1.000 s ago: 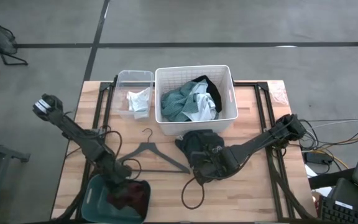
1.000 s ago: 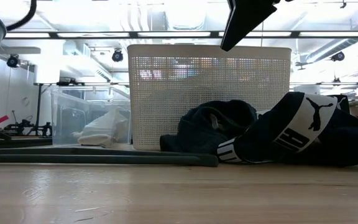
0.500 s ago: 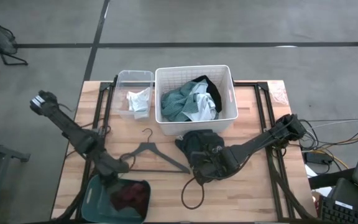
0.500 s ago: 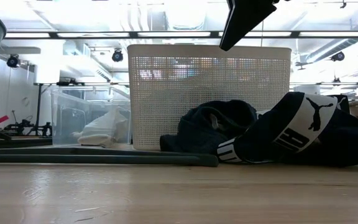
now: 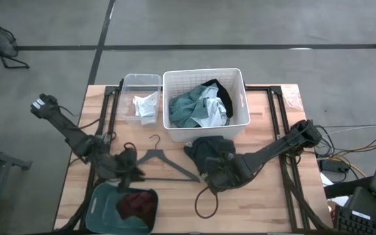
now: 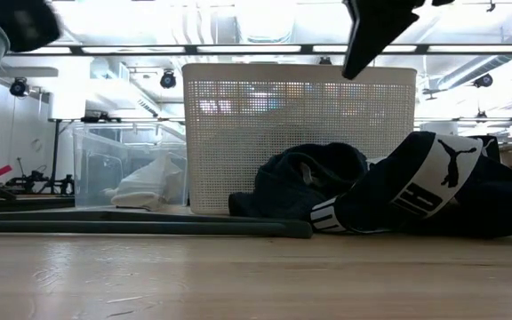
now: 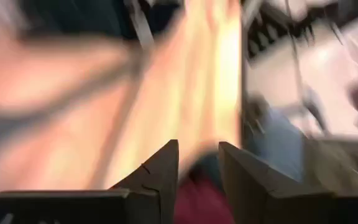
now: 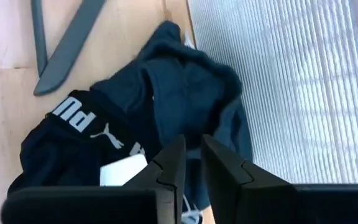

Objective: Pick & Place Cloths
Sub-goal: Put the black boxers into the gray bin

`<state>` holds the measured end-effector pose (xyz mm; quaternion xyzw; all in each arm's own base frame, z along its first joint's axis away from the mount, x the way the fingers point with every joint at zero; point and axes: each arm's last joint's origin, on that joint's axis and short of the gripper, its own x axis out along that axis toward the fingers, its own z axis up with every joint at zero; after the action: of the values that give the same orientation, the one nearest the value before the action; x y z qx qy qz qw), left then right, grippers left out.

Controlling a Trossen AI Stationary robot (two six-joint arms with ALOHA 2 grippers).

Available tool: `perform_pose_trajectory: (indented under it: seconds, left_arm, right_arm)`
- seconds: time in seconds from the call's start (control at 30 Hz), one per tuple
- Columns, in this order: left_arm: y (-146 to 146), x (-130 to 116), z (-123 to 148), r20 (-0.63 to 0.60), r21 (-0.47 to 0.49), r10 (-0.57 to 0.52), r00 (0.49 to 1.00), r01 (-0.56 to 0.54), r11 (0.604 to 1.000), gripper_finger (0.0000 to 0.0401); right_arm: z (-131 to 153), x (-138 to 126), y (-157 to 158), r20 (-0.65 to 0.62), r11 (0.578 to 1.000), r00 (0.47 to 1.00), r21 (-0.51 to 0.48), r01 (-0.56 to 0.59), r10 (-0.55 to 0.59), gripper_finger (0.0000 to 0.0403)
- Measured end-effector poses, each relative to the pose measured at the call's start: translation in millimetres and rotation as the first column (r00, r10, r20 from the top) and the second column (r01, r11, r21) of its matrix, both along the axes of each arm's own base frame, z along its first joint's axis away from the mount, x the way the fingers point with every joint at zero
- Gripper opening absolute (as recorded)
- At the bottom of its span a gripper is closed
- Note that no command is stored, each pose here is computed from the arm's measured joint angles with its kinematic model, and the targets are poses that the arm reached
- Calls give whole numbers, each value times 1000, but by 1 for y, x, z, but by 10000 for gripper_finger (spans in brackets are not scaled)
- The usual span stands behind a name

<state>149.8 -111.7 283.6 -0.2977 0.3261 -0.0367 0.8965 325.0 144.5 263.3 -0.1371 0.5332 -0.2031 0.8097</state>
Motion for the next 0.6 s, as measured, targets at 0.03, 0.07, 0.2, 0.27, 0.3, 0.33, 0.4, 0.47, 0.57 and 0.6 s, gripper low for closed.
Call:
perform_pose_trajectory:
  seconds: [0.03,0.07,0.2,0.27,0.3,0.33,0.4,0.47,0.57,0.6]
  left_arm:
    - [0,3,1,51,50,31,998,-34,998,119]
    - [0,6,3,102,96,58,993,-68,993,119]
    - [-1,16,7,268,282,151,952,-227,932,120]
    - [-2,21,6,312,346,191,931,-298,890,120]
    - [-3,24,5,326,370,200,924,-319,873,120]
    - [-4,27,4,336,390,205,919,-334,858,120]
    - [-7,33,1,348,422,201,916,-344,839,120]
    - [-11,39,-1,356,441,184,916,-338,832,120]
    - [-18,47,-4,375,463,145,916,-320,826,120]
    - [-21,50,-6,373,478,116,921,-298,826,120]
  right_arm:
    - [0,-2,0,-1,1000,1000,2,13,-13,42]
    - [0,-4,1,-7,1000,1000,1,26,-26,38]
    - [-3,-15,7,-35,997,997,11,73,-73,22]
    - [-5,-21,12,-38,996,995,19,90,-89,12]
    - [-7,-24,15,-39,996,995,21,91,-90,10]
    - [-9,-28,18,-39,996,995,21,90,-89,10]
    - [-15,-35,23,-37,995,995,22,94,-93,9]
    - [-20,-43,28,-21,995,995,33,97,-97,8]
    - [-23,-56,34,17,993,996,78,90,-92,8]
    - [-24,-60,37,37,990,996,112,81,-86,8]
